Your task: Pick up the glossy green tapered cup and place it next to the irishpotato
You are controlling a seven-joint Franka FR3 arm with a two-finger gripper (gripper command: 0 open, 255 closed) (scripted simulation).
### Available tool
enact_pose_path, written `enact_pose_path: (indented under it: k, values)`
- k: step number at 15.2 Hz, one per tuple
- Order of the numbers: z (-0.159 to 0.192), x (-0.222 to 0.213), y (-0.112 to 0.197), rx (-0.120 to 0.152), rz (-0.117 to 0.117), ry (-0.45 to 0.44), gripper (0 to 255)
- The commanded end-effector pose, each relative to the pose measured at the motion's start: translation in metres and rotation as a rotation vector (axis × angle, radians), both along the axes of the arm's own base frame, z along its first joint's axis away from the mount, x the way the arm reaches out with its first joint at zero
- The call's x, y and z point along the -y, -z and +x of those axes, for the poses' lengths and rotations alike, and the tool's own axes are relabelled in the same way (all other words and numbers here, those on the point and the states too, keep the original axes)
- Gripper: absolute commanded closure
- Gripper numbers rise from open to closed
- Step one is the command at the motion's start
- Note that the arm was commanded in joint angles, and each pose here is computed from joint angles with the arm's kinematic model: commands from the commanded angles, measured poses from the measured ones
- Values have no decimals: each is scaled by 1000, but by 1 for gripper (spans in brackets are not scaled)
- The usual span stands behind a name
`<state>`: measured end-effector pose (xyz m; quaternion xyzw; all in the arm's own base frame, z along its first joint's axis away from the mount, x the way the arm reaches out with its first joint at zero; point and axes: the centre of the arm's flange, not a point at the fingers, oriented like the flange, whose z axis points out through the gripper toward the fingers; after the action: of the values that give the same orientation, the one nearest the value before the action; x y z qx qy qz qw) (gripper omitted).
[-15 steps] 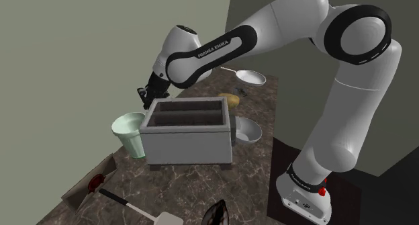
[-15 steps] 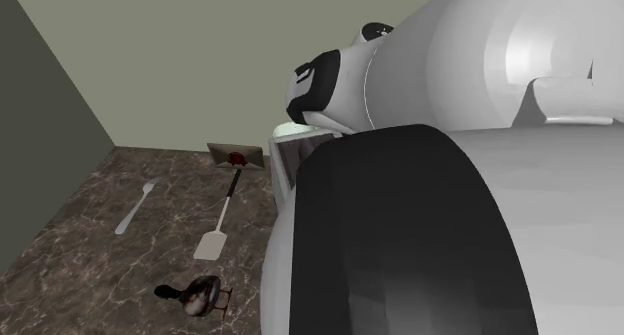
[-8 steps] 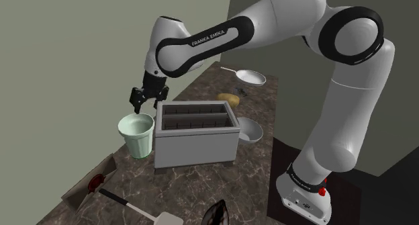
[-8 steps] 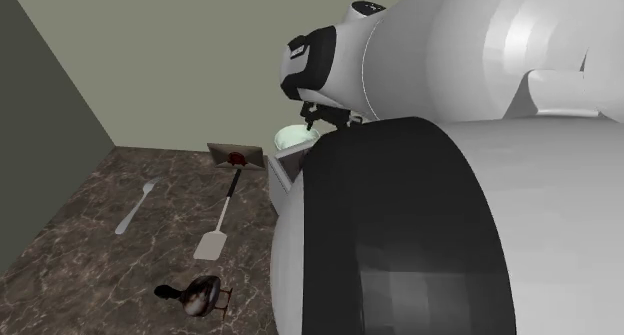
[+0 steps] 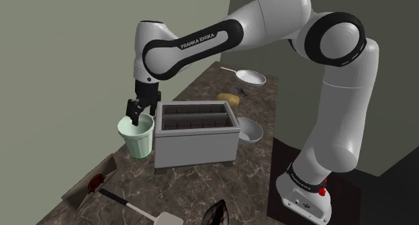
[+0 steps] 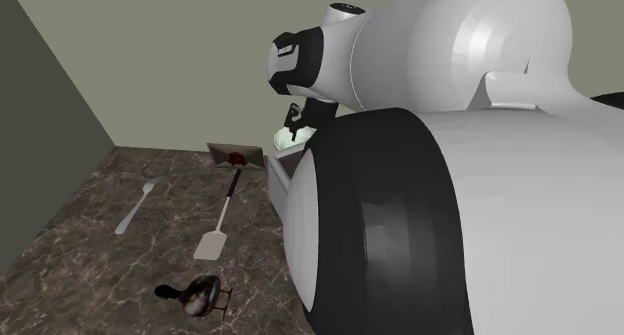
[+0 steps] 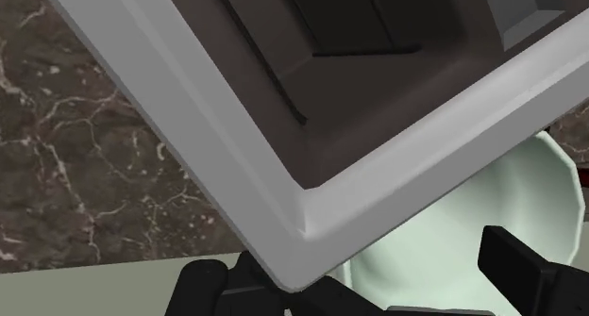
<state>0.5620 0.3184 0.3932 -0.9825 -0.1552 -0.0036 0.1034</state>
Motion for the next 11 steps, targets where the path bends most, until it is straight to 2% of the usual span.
enact_pose_path:
  k: [1,9,10,11]
  values:
    - [-1,-2,10,0,0,-1,0]
    - [-1,-2,13,0,0,-1,0]
    - [-1,-2,13,0,0,-1,255]
    - [-1,-2,13,0,0,-1,255]
